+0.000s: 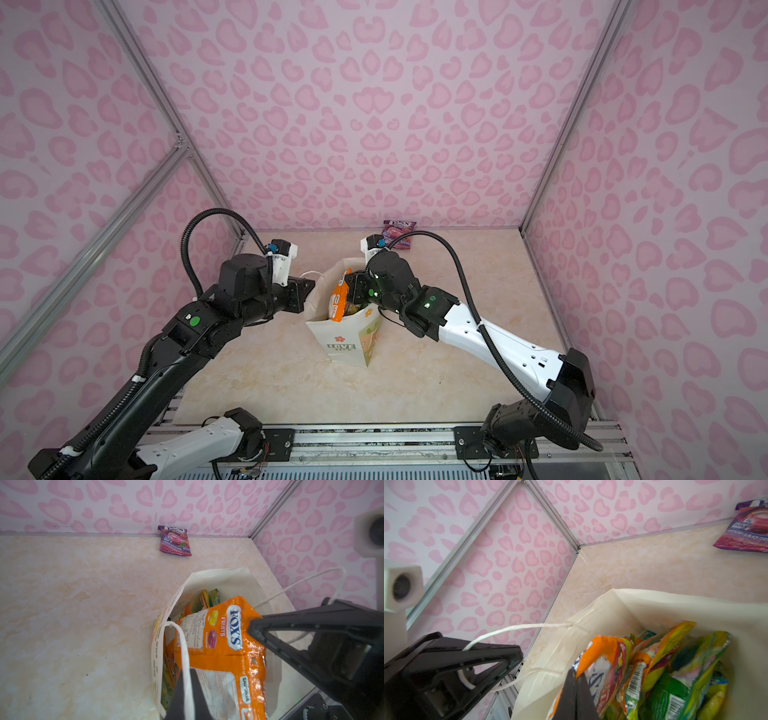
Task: Place the snacks into the paper bag
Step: Place the snack in the paper bag.
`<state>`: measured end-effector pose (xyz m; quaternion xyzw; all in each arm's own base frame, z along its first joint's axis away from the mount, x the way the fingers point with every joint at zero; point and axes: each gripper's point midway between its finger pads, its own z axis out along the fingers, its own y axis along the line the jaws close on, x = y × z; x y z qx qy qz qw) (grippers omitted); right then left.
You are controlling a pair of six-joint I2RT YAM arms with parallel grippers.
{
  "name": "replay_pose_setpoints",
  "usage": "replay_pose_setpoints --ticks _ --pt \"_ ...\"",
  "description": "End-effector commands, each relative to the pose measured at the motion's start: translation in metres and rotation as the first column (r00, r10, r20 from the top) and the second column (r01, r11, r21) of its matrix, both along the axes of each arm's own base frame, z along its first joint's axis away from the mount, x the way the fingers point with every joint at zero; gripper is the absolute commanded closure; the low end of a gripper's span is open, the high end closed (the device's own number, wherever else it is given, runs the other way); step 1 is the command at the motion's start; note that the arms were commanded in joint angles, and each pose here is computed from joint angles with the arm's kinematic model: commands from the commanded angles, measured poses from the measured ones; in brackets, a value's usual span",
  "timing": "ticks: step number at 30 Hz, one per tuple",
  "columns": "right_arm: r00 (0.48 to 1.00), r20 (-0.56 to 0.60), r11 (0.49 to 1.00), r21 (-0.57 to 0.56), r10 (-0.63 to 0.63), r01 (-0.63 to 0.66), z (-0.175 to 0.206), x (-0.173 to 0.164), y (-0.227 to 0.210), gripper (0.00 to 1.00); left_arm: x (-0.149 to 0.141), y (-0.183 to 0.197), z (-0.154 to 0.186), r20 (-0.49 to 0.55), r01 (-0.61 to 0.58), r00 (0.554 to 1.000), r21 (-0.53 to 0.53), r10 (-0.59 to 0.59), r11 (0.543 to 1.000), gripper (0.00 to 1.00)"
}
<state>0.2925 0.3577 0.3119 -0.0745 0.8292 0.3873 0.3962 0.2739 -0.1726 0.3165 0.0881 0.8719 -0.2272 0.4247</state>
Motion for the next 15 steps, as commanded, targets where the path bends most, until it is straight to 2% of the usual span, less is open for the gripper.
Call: replay_pose_setpoints --ticks 1,12,13,15 --pt "1.000 -0.014 0.999 -0.025 -0.022 0.021 -0.012 0.010 -0.003 1.00 0.002 -0.003 0.005 0.024 0.010 1.000 -0.012 -0.009 1.000 0.94" --pt "0.994 -0.088 0.994 -0.091 -0.062 0.054 -0.049 0.035 -0.011 1.00 0.002 -0.003 0.005 0.024 0.010 1.000 -0.012 -0.010 1.000 0.94" --pt "0.994 -0.086 0.994 -0.098 -0.064 0.055 -0.050 0.035 -0.011 0.98 0.002 -0.003 0.005 0.022 0.010 1.000 -0.012 -0.010 1.000 0.94" --pt "0.995 -0.077 0.991 -0.125 -0.064 0.054 -0.051 0.034 -0.008 0.87 0.002 -0.003 0.005 0.023 0.009 1.000 -0.010 -0.009 1.000 0.94"
